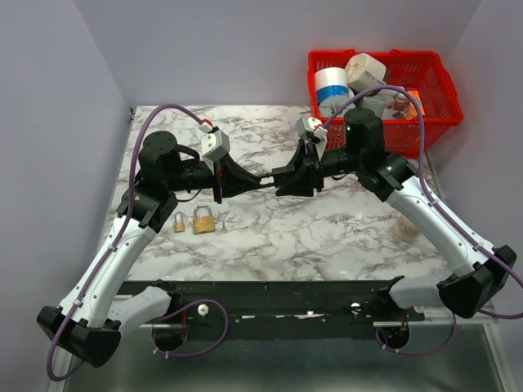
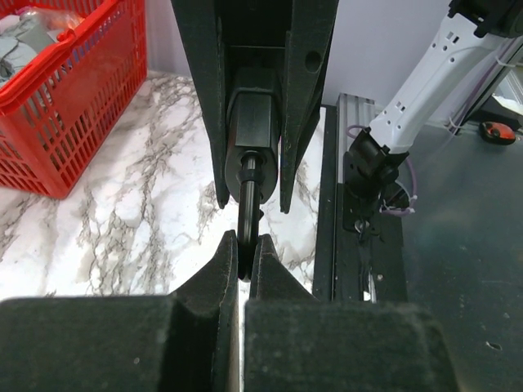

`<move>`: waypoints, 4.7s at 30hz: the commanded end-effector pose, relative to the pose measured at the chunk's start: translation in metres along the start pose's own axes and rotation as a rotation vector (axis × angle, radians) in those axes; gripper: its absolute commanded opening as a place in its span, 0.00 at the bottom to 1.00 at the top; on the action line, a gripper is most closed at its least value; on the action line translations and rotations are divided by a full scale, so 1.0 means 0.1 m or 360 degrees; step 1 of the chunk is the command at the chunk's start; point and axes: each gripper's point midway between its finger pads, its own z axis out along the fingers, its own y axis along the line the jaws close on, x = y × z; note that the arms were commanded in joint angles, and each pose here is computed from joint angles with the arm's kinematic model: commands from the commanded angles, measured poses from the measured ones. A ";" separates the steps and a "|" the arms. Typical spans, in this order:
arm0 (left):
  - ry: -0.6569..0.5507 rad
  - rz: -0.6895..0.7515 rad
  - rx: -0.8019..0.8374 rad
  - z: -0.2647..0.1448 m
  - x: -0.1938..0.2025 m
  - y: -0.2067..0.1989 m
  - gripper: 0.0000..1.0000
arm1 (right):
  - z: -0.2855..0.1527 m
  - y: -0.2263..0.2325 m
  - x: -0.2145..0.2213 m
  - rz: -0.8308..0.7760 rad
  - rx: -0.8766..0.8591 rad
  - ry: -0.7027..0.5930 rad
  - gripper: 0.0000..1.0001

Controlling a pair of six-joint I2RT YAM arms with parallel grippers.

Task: Lock with the key
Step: Lock the lock.

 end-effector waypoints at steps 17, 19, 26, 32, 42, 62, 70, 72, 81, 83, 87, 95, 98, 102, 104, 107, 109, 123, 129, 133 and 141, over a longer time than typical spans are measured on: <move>-0.0269 0.0194 0.0282 0.53 -0.39 -0.24 0.00 | 0.54 0.30 -0.23 -0.0170 -0.0378 -0.0155 0.01; -0.0284 0.0213 0.0296 0.55 -0.42 -0.26 0.00 | 0.55 0.32 -0.20 -0.0154 -0.0396 -0.0146 0.01; -0.0321 0.0245 0.0278 0.57 -0.57 -0.24 0.00 | 0.58 0.33 -0.12 -0.0137 -0.0419 -0.0102 0.01; -0.0159 0.0292 0.0220 0.47 -0.34 -0.23 0.00 | 0.43 0.17 -0.15 -0.0105 -0.0248 -0.0090 0.01; 0.0180 0.0435 -0.0008 0.13 0.11 0.08 0.00 | 0.17 0.11 0.21 -0.0154 -0.0044 0.0140 0.01; -0.0448 -0.0180 -0.0197 -0.15 -0.39 0.39 0.73 | 0.17 -0.31 -0.45 -0.0349 0.0288 -0.0204 0.01; -0.0172 0.0276 -0.0057 -0.16 -0.03 0.29 0.52 | 0.18 -0.03 -0.38 -0.0328 0.0068 -0.0193 0.01; -0.0138 0.0299 -0.0040 -0.17 0.00 0.27 0.43 | 0.18 0.01 -0.35 -0.0317 0.0032 -0.0174 0.01; -0.0138 0.0357 0.0048 -0.16 -0.11 0.18 0.13 | 0.18 0.07 -0.24 -0.0282 -0.0036 -0.0123 0.01; -0.0128 0.0360 0.0050 -0.16 -0.13 0.18 0.01 | 0.19 0.08 -0.22 -0.0270 -0.0048 -0.0109 0.01; -0.0080 0.0409 0.0026 -0.18 -0.12 0.20 0.00 | 0.19 0.06 -0.19 -0.0244 -0.0052 -0.0072 0.32; 0.0077 0.0502 0.0031 -0.22 -0.03 0.26 0.00 | 0.16 -0.01 0.04 -0.0209 0.0002 0.0105 0.57; 0.0097 0.0489 0.0030 -0.22 -0.01 0.28 0.00 | 0.14 -0.04 0.09 -0.0223 0.0015 0.0149 0.57; 0.0152 0.0506 0.0048 -0.22 0.03 0.31 0.00 | 0.14 -0.09 0.10 -0.0249 0.0040 0.0178 0.50; 0.0160 0.0496 0.0042 -0.22 0.03 0.32 0.00 | 0.15 -0.12 0.09 -0.0259 0.0054 0.0180 0.49; 0.0172 0.0474 0.0027 -0.21 0.03 0.34 0.00 | 0.17 -0.15 0.09 -0.0256 0.0052 0.0187 0.47; 0.0188 0.0458 0.0013 -0.21 0.01 0.36 0.00 | 0.19 -0.17 0.10 -0.0256 0.0047 0.0192 0.35; -0.0426 -0.0750 -0.0615 -0.43 -0.27 1.19 0.86 | 0.09 -0.61 -0.25 -0.0225 0.0563 -0.0097 0.01; -0.0724 -0.1094 -0.0553 -0.42 -0.40 1.24 0.89 | 0.06 -0.83 -0.53 -0.0293 0.0729 -0.0315 0.01; -0.0761 -0.1158 -0.0564 -0.41 -0.41 1.29 0.91 | 0.10 -0.91 -0.54 -0.0286 0.0751 -0.0359 0.01; -0.0813 -0.1206 -0.0557 -0.27 -0.41 1.29 0.99 | 0.16 -1.11 -0.60 -0.0282 0.0900 -0.0425 0.01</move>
